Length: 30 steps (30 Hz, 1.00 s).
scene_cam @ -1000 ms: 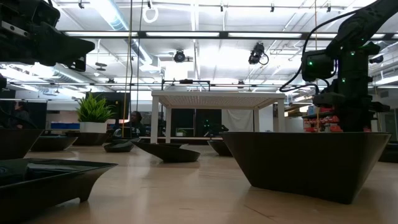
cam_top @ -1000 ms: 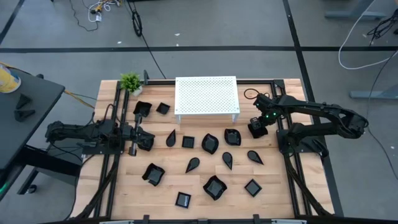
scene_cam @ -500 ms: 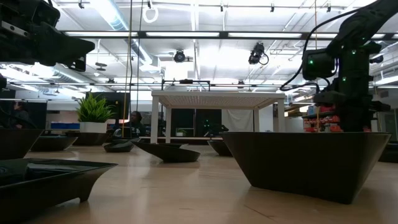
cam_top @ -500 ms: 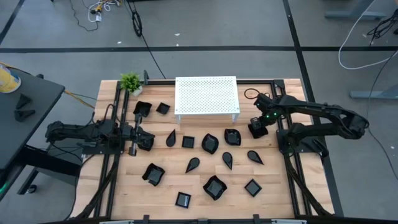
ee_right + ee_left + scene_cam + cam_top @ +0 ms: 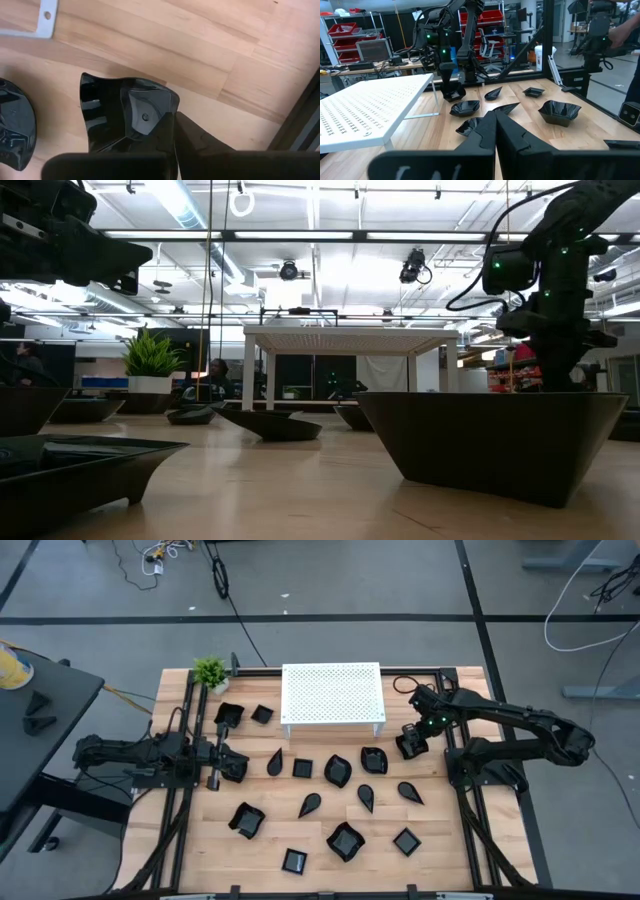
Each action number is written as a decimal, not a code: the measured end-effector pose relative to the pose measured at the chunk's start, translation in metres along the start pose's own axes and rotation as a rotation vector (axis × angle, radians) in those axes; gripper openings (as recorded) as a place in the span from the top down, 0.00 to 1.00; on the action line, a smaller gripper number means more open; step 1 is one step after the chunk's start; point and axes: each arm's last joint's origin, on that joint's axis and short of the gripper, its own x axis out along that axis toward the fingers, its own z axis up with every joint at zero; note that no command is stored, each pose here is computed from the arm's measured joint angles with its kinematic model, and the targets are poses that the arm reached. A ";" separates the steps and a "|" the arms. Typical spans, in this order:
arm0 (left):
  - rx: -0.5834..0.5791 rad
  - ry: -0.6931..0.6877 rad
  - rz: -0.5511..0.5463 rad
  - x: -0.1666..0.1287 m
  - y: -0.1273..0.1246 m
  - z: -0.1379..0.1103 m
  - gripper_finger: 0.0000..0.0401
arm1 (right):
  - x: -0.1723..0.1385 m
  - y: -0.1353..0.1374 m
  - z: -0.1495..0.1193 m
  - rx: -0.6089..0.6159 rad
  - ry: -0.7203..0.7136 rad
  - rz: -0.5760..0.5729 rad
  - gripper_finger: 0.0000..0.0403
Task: Pick & Place Mini shaped plates
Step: Put the distorted square plate on the shelf
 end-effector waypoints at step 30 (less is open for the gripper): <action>0.000 0.000 0.000 0.000 0.000 0.000 0.99 | -0.025 -0.009 -0.012 0.044 -0.101 0.070 1.00</action>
